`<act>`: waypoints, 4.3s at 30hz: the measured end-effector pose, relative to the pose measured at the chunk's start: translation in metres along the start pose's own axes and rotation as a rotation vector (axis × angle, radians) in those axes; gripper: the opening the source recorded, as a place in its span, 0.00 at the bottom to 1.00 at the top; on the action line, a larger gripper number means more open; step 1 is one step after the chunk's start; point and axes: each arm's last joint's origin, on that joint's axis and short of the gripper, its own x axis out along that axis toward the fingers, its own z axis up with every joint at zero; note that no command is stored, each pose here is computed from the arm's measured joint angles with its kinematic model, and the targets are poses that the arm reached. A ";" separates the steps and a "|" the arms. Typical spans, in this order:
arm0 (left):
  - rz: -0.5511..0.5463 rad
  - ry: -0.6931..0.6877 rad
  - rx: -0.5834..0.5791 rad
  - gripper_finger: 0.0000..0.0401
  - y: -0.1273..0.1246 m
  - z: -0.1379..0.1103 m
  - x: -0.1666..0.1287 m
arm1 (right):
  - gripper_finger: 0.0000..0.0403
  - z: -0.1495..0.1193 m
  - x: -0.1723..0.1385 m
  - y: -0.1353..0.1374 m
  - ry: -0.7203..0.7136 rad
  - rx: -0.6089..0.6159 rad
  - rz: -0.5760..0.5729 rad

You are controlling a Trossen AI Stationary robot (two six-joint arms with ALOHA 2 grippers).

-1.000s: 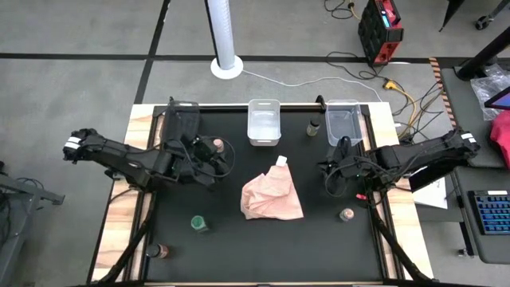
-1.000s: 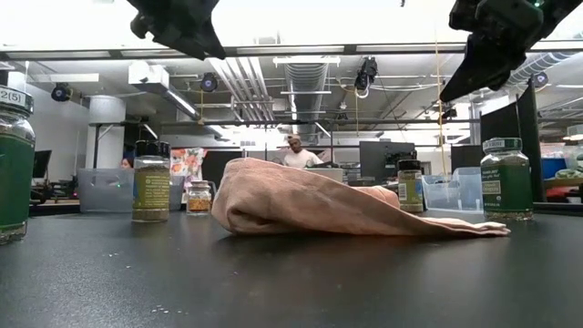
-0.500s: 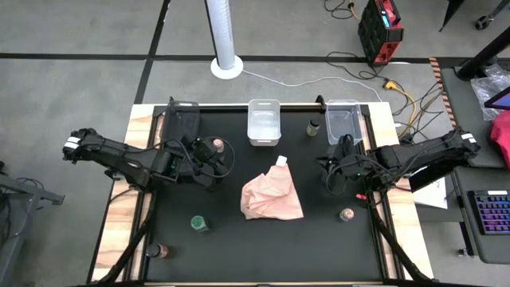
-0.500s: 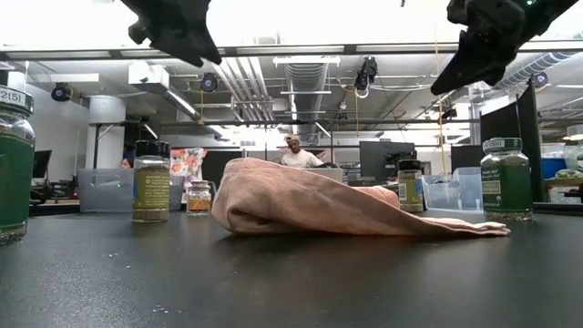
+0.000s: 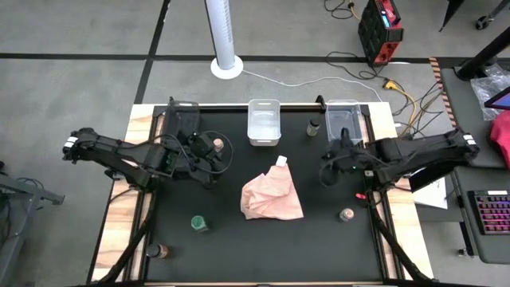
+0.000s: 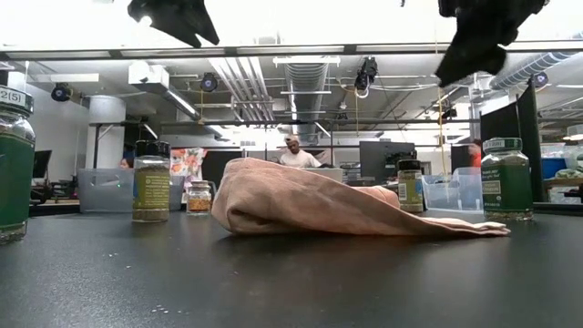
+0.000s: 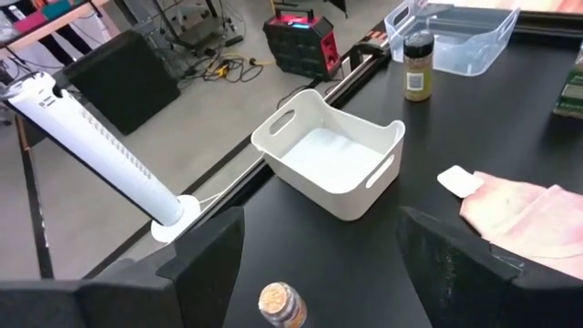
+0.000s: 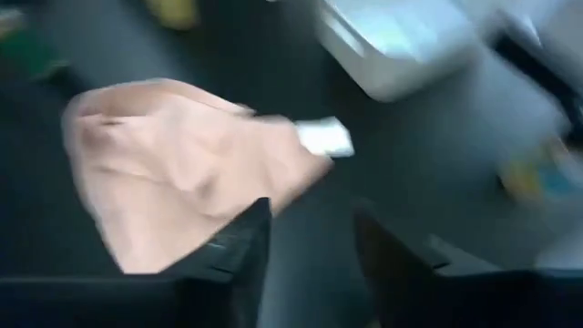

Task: Sort spices by type
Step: Put the right green spice bottle into the white bin

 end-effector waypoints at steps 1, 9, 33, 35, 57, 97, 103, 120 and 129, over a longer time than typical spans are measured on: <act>0.001 0.001 0.002 0.67 0.000 0.000 0.000 | 0.47 0.002 -0.002 -0.004 0.051 0.067 -0.056; 0.008 0.012 0.024 0.67 0.004 0.003 -0.003 | 0.77 0.016 -0.012 -0.020 0.369 0.230 -0.358; 0.001 0.001 0.050 0.67 0.005 0.008 -0.006 | 0.84 -0.003 0.047 -0.036 0.550 0.365 -0.295; 0.001 0.001 0.050 0.67 0.005 0.008 -0.006 | 0.83 -0.004 0.051 -0.035 0.565 0.367 -0.310; -0.002 0.014 0.063 0.67 0.004 0.006 -0.005 | 0.49 -0.007 0.081 -0.030 0.654 0.354 -0.381; -0.155 0.028 0.063 0.67 -0.008 -0.003 -0.028 | 0.49 0.175 0.082 0.033 0.481 -0.737 0.051; -0.200 0.009 0.073 0.67 -0.004 -0.005 -0.042 | 0.49 0.220 0.100 0.007 0.407 -0.823 0.039; -0.223 -0.009 0.024 0.67 0.028 -0.003 -0.058 | 0.49 0.253 0.189 -0.079 0.453 -0.818 0.011; -0.218 -0.003 0.036 0.67 0.028 -0.004 -0.058 | 0.49 0.250 0.207 -0.079 0.456 -0.845 0.074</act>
